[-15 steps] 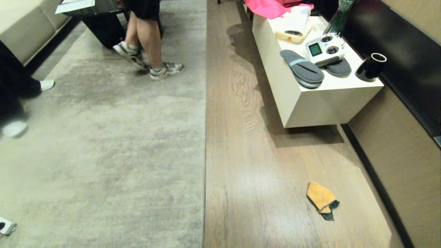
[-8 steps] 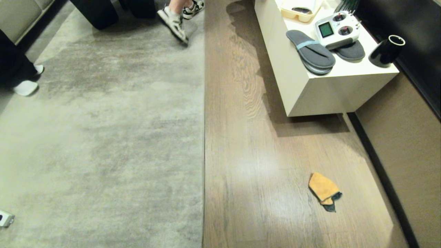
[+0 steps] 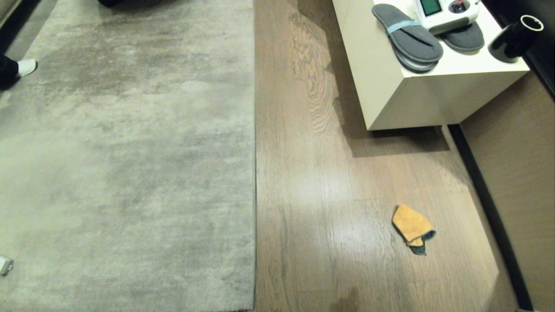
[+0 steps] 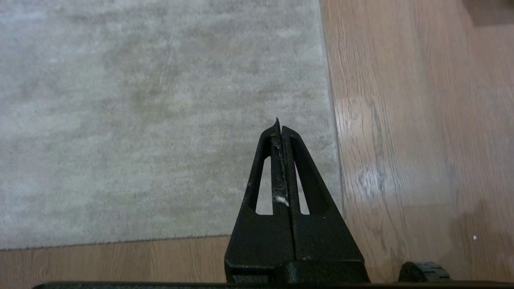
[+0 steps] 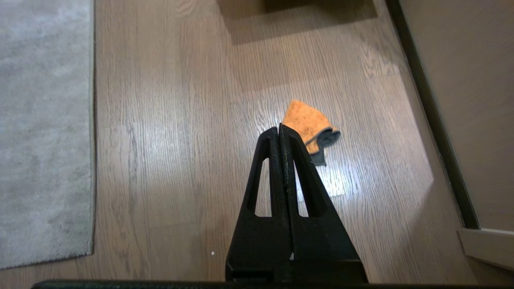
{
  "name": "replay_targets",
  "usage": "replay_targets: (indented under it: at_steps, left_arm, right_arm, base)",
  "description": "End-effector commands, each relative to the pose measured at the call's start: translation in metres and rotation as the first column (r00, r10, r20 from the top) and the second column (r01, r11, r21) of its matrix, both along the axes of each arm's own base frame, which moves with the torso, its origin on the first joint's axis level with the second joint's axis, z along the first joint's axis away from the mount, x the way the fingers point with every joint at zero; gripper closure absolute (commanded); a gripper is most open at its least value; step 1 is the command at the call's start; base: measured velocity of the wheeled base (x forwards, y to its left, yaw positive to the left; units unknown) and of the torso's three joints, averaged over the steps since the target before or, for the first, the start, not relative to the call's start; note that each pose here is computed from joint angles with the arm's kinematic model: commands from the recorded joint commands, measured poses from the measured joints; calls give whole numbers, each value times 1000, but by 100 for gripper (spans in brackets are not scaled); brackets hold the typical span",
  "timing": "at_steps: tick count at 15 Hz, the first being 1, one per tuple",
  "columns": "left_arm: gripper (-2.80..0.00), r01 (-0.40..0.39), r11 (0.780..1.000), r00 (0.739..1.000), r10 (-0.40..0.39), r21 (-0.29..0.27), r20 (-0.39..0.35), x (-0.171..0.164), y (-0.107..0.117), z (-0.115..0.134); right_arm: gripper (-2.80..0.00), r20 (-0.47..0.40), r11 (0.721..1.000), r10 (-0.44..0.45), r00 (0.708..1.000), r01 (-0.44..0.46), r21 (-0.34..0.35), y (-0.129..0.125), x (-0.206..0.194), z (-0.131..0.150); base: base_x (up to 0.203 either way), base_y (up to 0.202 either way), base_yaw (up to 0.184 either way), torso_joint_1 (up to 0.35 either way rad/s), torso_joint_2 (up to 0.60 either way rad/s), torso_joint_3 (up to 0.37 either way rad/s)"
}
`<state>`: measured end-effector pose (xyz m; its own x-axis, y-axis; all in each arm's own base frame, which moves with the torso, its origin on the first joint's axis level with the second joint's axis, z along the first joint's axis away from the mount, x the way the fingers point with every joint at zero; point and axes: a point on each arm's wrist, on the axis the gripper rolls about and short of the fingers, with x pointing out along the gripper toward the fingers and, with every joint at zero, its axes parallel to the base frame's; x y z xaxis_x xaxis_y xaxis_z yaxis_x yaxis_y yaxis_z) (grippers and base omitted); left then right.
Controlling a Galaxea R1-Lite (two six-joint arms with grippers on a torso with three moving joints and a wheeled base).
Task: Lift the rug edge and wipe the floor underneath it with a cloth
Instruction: Pick up the rag
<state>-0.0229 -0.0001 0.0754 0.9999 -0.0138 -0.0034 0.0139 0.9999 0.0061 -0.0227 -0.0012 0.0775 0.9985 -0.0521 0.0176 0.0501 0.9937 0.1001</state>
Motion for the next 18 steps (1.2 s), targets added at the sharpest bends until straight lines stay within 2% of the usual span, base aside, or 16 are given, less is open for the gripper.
replay_targets:
  at_steps: [1,18]
  left_arm:
    - [0,0,1000,1000,0,0,-2,0,0,0]
    - [0,2,1000,1000,-2,0,-15,0,0,-1]
  right_arm:
    - [0,1,1000,0,1000,0,0,0,0,0]
    - [0,1,1000,0,1000,0,0,0,0,0]
  base:
    - [0,0,0,4,2,-201]
    - [0,0,0,3,3,-196]
